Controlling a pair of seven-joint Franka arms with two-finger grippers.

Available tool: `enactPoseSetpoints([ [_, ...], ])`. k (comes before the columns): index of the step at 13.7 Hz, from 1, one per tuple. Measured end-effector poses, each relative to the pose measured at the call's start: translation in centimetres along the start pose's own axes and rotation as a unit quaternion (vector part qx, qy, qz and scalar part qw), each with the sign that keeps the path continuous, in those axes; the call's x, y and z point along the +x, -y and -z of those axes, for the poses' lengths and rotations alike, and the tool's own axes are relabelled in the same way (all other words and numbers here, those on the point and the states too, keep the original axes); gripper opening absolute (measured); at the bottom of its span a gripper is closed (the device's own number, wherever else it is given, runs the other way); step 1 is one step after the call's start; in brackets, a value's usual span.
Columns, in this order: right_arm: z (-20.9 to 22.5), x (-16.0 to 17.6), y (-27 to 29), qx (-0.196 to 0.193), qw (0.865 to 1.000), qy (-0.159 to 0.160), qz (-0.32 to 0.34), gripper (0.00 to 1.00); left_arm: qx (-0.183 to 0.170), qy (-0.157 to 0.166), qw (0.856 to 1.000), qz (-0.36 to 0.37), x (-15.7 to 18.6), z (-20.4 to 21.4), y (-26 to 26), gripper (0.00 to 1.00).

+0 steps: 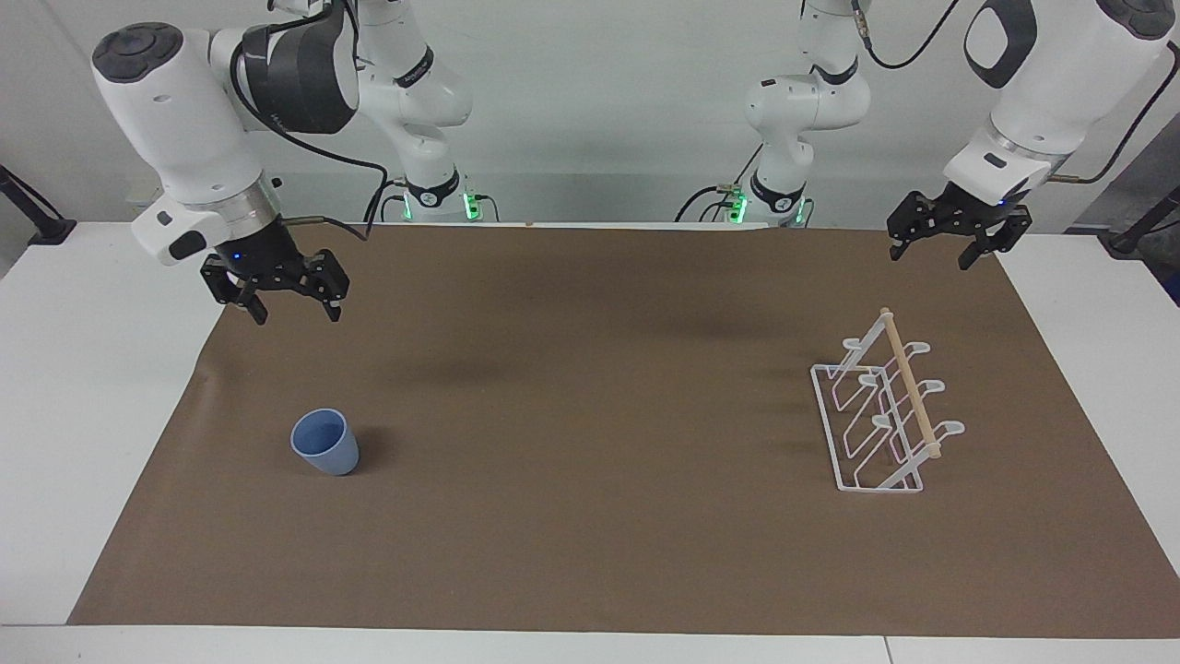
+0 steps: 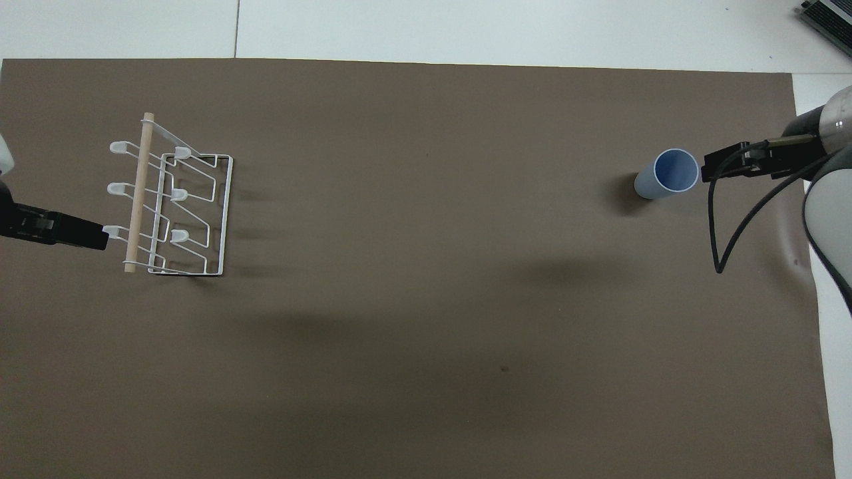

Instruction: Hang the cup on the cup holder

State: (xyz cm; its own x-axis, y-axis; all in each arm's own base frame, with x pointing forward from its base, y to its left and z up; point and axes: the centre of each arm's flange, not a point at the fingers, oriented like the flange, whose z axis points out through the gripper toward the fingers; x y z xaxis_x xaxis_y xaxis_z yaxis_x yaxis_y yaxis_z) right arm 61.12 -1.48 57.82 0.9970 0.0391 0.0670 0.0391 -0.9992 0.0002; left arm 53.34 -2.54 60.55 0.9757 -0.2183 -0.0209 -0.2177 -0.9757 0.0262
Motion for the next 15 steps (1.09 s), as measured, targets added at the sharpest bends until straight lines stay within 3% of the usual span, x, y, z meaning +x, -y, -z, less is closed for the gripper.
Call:
enactPoseSetpoints([
  [15, 0.04, -0.01, 0.0, 0.0, 1.0, 0.0, 0.0, 1.0, 0.002, -0.004, 1.0, 0.018, -0.06, 0.4, -0.88, 1.0],
])
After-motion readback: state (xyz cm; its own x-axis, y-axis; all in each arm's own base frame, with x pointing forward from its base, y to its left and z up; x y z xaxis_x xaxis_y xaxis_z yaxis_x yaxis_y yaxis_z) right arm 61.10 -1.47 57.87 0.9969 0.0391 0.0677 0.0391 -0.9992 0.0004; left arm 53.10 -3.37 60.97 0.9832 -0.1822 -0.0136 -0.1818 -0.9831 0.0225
